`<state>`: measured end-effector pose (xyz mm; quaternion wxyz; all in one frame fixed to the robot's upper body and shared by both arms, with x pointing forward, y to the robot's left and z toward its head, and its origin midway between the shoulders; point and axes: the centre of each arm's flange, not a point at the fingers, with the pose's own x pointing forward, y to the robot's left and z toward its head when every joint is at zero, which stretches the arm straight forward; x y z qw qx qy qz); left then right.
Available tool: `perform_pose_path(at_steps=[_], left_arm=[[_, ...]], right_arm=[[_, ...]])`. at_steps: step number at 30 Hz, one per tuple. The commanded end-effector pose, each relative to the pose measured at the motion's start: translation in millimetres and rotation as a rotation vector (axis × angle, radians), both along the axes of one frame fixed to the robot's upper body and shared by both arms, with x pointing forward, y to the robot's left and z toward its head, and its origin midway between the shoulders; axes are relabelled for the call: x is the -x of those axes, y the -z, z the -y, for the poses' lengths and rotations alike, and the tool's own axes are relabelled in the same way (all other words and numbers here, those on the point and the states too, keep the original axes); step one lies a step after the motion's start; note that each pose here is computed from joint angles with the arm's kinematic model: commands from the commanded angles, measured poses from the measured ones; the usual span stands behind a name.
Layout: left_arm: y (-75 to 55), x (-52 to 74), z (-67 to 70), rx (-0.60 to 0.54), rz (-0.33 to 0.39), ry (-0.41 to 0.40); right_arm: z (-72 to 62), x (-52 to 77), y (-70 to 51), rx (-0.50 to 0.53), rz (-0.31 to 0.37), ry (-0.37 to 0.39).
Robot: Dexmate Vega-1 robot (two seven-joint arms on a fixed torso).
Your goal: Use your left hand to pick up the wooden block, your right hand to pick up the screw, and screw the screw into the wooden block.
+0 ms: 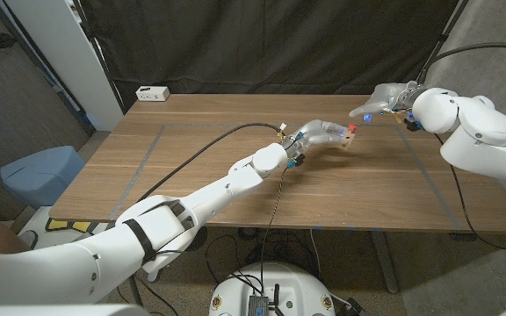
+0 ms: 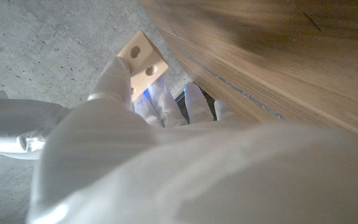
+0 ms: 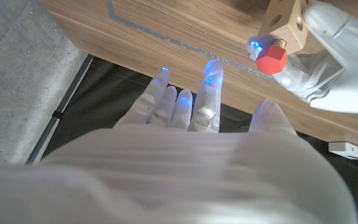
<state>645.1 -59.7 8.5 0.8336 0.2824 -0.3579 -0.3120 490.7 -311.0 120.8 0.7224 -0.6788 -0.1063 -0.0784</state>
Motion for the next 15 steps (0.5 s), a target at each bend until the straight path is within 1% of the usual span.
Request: perform_pose_path(at_steps=[1, 9, 15], left_arm=[[-11.0, -0.8, -7.4, 0.031, 0.033, -0.009], [-22.5, -0.7, -13.8, 0.056, 0.066, -0.018], [-25.3, 0.7, -16.6, 0.068, 0.08, -0.024]], right_arm=[[7.6, 4.7, 8.5, -0.161, 0.084, -0.035], [8.1, 1.8, 14.9, -0.279, 0.145, -0.081], [8.3, -0.7, 21.5, -0.351, 0.172, -0.099]])
